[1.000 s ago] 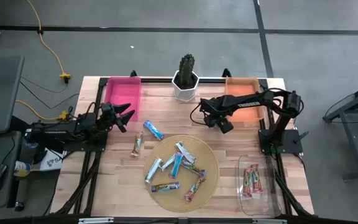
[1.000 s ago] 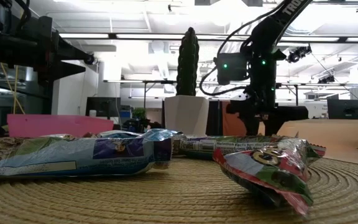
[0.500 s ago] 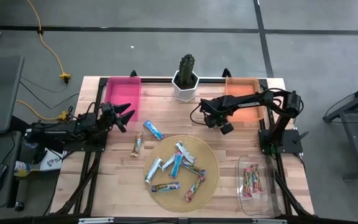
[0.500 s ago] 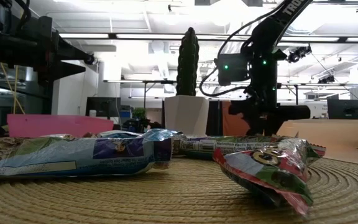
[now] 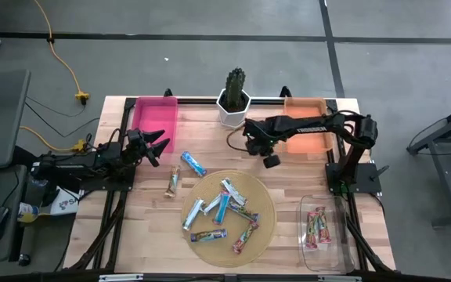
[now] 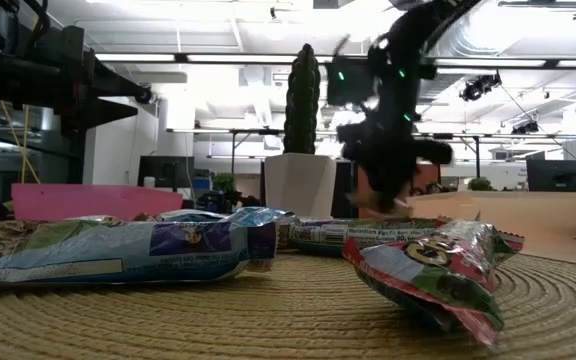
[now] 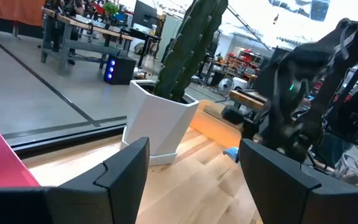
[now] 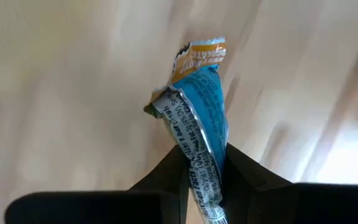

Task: Pick and place Granola Bars by type
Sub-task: Put the yellow granola bar into the orange bin

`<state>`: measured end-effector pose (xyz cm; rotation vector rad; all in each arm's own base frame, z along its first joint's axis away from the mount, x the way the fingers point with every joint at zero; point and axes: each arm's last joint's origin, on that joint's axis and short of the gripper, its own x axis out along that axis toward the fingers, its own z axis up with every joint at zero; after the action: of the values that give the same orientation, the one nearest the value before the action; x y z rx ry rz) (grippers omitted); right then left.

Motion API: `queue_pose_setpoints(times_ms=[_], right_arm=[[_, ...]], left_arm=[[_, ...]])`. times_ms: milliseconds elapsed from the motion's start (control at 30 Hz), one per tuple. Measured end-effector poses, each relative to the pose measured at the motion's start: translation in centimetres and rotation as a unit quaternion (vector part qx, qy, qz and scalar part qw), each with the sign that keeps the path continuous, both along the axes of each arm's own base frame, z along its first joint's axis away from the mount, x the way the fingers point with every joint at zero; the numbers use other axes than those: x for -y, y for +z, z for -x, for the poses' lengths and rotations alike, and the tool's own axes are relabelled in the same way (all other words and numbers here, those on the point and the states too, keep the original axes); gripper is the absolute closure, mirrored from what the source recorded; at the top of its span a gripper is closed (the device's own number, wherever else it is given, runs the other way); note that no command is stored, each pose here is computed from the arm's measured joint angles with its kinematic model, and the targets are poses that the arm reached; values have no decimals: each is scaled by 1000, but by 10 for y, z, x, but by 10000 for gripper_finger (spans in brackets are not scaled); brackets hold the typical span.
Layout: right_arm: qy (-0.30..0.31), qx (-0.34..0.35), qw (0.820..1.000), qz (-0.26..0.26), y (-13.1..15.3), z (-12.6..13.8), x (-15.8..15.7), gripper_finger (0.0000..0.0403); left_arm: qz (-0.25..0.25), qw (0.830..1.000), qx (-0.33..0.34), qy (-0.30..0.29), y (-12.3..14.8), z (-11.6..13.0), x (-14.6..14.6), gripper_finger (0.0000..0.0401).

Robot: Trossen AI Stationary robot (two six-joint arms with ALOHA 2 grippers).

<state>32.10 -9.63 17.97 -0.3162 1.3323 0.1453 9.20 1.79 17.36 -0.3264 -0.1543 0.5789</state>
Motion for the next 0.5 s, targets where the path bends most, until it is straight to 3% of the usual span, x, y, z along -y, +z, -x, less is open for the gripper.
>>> queue_pose_setpoints(times_ms=[167, 333, 500], right_arm=[[-39, 95, 989, -110, 37, -26, -10, 348], [-55, 187, 952, -236, 78, -48, -19, 348], [-46, 253, 918, -303, 108, -64, -28, 348]], left_arm=[[0, 1000, 0, 0, 0, 0, 0, 156], [0, 1000, 0, 0, 0, 0, 0, 156], [0, 1000, 0, 0, 0, 0, 0, 156]])
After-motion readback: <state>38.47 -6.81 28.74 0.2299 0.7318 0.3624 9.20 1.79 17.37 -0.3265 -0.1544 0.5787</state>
